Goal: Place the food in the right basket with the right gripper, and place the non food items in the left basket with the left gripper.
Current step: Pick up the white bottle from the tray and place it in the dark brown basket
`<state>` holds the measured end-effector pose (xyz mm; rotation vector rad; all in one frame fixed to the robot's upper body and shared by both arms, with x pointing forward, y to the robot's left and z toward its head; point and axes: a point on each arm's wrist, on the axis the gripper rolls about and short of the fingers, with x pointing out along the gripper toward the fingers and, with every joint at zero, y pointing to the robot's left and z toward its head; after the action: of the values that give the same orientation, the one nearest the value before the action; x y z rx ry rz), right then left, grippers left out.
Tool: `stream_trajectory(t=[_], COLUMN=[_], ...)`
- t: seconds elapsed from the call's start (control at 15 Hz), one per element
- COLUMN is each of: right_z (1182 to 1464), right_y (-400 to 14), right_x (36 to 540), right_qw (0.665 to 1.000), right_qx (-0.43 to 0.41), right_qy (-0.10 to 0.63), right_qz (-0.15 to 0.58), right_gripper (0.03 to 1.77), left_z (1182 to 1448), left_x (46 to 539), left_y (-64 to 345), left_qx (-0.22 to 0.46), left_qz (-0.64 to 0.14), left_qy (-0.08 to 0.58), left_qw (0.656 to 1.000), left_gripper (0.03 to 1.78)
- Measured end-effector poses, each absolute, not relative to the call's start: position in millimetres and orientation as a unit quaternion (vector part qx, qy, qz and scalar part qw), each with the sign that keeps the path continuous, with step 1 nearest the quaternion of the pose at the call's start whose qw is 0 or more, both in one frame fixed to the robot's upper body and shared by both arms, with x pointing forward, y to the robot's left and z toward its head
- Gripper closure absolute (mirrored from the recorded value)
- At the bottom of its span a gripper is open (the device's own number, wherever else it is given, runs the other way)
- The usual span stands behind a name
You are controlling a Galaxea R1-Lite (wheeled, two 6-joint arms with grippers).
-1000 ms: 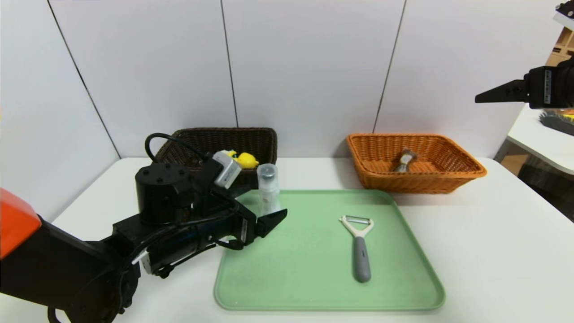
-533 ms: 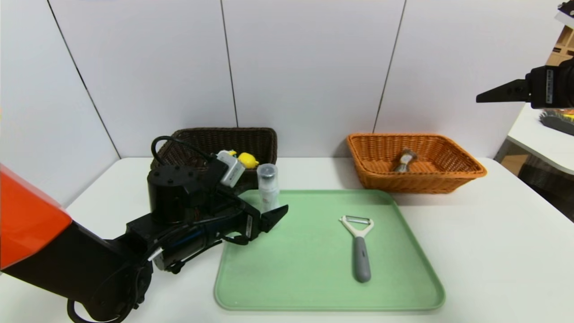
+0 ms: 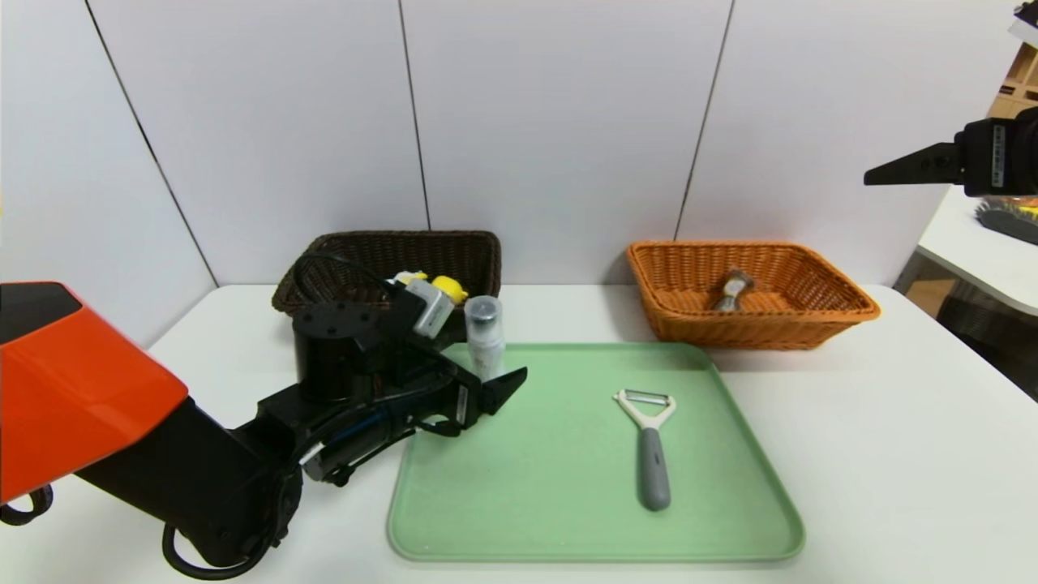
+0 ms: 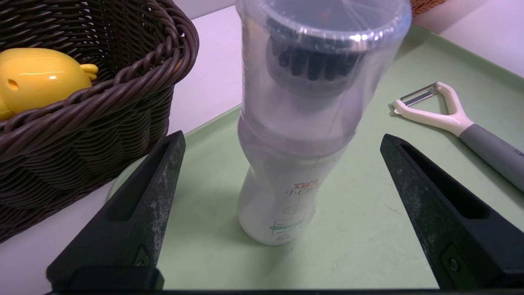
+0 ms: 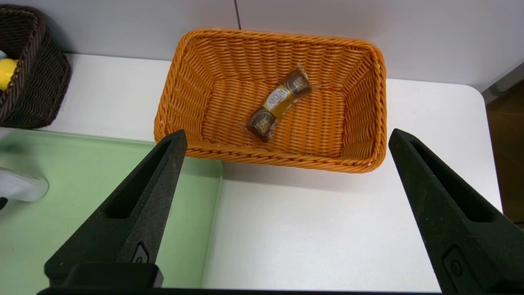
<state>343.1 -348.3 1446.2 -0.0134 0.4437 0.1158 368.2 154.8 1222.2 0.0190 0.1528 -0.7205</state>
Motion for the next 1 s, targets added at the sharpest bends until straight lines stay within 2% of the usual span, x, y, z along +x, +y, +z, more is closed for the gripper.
stream_trajectory(t=[1.0], right_z=[1443.8], right_y=[-355.1], right_x=[337.7], right_qw=[0.974], right_qx=[-0.003], right_qy=[0.224], right_qz=[0.044], right_gripper=[0.10], left_z=[1205.8], left_x=[387.1], left_y=[142.8], left_qx=[0.006], left_qz=[-0.352], left_qy=[0.087], left_qw=[0.932], left_gripper=[0.12])
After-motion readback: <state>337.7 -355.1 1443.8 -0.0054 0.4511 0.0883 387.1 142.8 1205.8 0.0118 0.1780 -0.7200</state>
